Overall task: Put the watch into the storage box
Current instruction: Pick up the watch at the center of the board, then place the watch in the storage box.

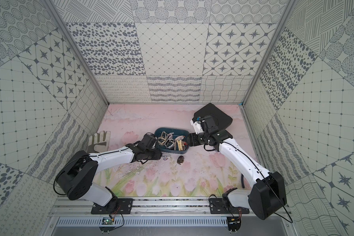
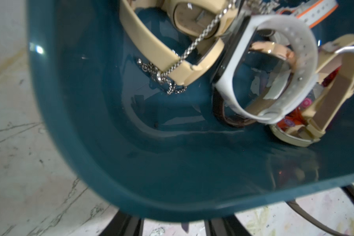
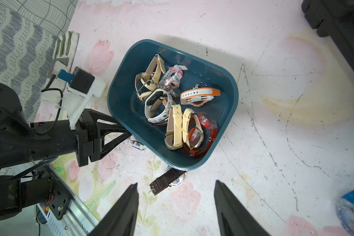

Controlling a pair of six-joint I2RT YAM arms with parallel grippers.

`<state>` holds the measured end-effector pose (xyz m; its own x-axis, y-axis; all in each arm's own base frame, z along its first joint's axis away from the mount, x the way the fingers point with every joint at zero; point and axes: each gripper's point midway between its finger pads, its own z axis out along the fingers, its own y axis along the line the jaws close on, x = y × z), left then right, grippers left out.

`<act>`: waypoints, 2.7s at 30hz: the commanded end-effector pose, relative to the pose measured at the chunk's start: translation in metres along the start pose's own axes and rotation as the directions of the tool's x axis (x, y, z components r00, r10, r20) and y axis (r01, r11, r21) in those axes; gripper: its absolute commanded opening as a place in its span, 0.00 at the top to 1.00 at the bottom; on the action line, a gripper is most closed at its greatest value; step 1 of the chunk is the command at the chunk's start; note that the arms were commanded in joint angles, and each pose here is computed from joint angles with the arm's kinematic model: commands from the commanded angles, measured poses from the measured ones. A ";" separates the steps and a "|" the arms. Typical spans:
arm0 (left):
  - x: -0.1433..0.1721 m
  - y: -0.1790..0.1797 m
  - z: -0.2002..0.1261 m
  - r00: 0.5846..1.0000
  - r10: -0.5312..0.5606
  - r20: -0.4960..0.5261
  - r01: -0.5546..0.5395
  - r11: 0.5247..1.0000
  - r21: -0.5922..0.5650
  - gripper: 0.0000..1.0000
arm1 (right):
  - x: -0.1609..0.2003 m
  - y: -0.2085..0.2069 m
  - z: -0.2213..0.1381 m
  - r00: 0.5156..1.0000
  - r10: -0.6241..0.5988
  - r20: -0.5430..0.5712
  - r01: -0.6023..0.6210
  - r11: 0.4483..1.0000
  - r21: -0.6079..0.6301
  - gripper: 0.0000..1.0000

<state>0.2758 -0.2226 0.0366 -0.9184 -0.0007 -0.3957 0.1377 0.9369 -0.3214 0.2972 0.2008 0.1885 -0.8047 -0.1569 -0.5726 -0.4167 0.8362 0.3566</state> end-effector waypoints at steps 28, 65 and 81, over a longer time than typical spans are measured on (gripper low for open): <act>0.003 -0.020 -0.011 0.998 0.021 -0.054 -0.016 0.995 0.102 1.00 | -0.004 0.003 -0.006 0.999 -0.031 0.032 0.031 1.000 0.002 0.38; -0.127 -0.059 0.012 0.971 0.237 -0.006 -0.237 0.971 -0.037 1.00 | 0.063 0.006 -0.005 0.998 0.046 -0.039 -0.047 0.999 -0.025 0.37; -0.145 -0.065 0.059 0.949 0.304 -0.079 -0.310 0.949 -0.065 1.00 | 0.089 0.007 0.001 0.996 0.070 -0.061 -0.070 0.998 -0.005 0.37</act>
<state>0.4225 -0.3108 0.0745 -0.8612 0.2551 -0.4395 0.3598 0.9169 -0.1729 0.2183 0.1917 0.1296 -0.8761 -0.1577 -0.4556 -0.3586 0.8449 0.3970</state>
